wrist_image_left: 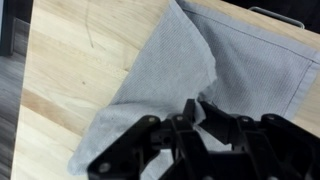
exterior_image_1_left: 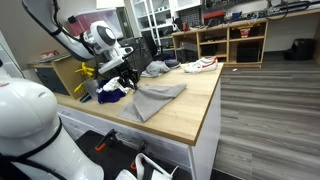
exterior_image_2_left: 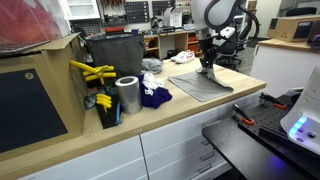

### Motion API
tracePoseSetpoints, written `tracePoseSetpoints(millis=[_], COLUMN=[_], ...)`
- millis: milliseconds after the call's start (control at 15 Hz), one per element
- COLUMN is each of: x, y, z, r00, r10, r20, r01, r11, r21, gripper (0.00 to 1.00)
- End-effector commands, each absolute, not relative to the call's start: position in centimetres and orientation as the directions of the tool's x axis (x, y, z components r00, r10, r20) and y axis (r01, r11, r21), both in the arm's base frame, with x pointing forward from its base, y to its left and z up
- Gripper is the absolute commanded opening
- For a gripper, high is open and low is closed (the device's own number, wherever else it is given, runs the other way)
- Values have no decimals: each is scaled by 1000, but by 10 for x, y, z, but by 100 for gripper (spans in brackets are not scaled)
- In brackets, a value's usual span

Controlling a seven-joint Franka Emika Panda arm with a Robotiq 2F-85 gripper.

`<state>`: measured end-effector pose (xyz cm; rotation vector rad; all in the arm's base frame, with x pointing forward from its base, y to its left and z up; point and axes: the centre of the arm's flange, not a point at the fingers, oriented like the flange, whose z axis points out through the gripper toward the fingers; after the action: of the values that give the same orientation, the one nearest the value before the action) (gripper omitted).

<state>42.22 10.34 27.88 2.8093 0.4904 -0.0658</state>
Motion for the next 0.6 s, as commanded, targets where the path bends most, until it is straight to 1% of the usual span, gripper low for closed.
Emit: tracePoseSetpoints(millis=[0,400,533], x=[413,383,362], y=[121,144,140], z=[277,253,245], r00=[920,864,849], r10=[378,480,500], r20=[-101,-153,-172], r01=[391,504,529], r11=[-880,-817,-798], r21=[269,280,288], gripper=[3,3,3])
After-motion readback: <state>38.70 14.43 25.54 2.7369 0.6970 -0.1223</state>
